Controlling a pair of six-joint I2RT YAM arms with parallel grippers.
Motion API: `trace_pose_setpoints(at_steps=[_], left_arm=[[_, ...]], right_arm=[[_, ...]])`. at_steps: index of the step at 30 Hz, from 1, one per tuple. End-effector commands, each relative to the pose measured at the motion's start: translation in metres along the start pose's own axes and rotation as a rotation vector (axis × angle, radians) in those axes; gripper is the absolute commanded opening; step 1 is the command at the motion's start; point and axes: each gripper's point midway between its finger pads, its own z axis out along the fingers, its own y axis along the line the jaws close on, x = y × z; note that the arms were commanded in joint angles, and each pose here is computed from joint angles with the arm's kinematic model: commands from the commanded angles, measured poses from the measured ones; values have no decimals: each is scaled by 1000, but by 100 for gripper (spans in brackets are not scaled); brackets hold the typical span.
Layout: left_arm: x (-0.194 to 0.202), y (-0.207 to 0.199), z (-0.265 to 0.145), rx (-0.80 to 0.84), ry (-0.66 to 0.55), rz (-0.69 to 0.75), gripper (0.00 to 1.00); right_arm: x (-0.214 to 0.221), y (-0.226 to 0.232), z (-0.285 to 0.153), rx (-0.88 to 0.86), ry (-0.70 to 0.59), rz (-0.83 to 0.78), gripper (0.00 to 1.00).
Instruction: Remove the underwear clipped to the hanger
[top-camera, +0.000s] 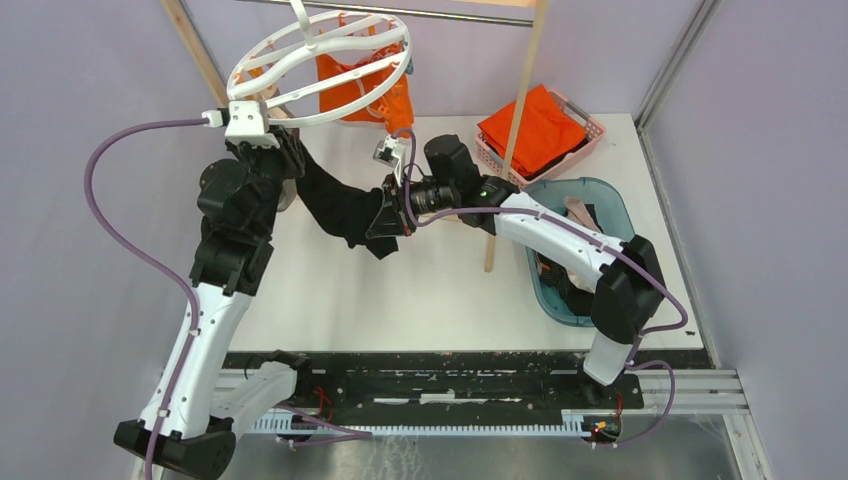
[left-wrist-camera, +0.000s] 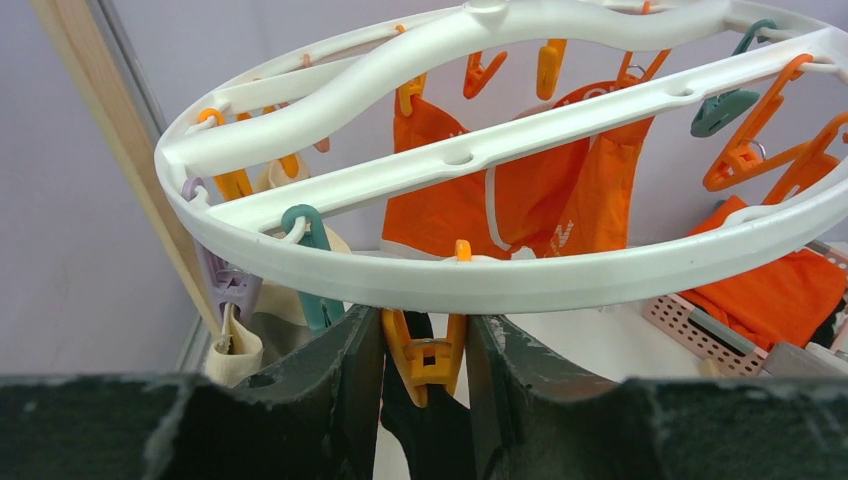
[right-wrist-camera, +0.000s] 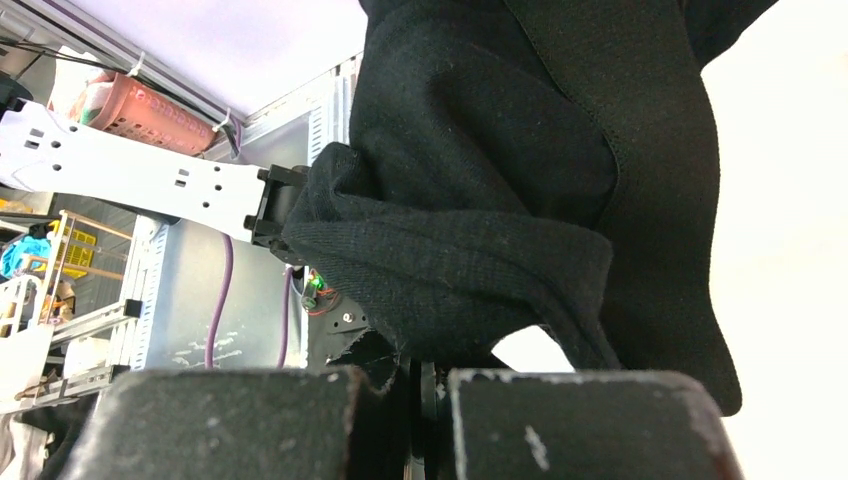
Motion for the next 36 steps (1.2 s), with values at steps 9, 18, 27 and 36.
trace_pose_setpoints(at_steps=[9, 18, 27, 36], left_arm=[[-16, -3, 15, 5, -65, 15, 40], [-16, -6, 11, 28, -69, 4, 18], [-14, -10, 2, 61, -80, -3, 24], [19, -33, -17, 227, 0, 82, 82]], right_arm=[[-22, 19, -5, -47, -42, -74, 1], [-20, 17, -6, -39, -38, -82, 1], [-23, 22, -19, 0, -24, -168, 1], [-19, 31, -78, 164, 56, -406, 1]])
